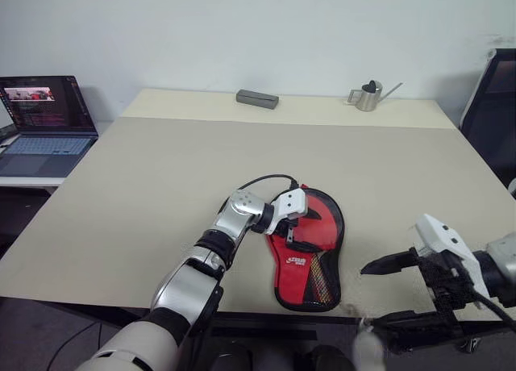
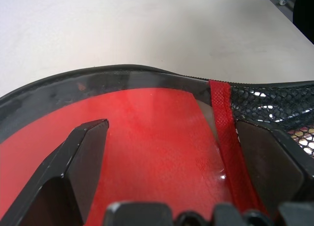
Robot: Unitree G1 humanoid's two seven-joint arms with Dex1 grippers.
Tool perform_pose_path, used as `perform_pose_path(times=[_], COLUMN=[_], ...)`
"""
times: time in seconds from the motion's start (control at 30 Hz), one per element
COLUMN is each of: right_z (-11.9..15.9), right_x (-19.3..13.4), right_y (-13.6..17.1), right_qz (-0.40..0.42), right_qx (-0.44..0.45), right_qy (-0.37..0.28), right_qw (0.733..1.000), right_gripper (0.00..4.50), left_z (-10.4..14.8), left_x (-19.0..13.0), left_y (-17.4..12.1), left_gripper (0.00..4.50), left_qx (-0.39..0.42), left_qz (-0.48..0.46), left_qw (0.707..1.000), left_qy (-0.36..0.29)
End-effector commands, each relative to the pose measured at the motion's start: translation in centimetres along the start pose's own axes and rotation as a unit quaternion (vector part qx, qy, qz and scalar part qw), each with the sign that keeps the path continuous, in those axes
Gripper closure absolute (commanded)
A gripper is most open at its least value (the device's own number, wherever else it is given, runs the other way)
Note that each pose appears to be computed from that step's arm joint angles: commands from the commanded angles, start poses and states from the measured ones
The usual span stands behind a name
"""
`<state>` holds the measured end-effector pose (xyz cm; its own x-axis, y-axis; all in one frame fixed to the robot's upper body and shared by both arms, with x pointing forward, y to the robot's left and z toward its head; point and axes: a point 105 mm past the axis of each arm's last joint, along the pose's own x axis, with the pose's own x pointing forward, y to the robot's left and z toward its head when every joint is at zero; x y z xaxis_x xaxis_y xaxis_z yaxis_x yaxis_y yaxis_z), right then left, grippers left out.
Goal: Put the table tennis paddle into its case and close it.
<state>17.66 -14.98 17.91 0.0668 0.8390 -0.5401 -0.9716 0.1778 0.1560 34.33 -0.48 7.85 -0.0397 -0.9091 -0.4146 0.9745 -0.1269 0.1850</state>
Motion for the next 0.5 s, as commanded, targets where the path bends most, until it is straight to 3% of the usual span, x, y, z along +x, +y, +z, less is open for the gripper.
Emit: perform_pose_path(times=[0.03, 0.2, 0.5], right_z=[1.1, 1.5, 2.1], right_x=[-1.0, -0.8, 0.1], right_y=[-1.5, -5.9, -12.3], right_qz=[-0.047, -0.127, -0.187], right_qx=[-0.021, -0.046, -0.069], right_qy=[-0.015, -0.048, -0.117], right_qw=[0.999, 0.990, 0.973], right_gripper=[0.02, 0.02, 0.02], left_z=[-1.4, 1.0, 5.6], left_x=[0.7, -0.2, -6.3], left_y=[-1.4, -0.5, 0.6], left_gripper=[0.00, 0.00, 0.00], left_qx=[-0.019, -0.007, -0.019], left_qz=[-0.030, -0.016, 0.082], left_qw=[0.999, 0.999, 0.986], left_qy=[0.019, -0.033, -0.142])
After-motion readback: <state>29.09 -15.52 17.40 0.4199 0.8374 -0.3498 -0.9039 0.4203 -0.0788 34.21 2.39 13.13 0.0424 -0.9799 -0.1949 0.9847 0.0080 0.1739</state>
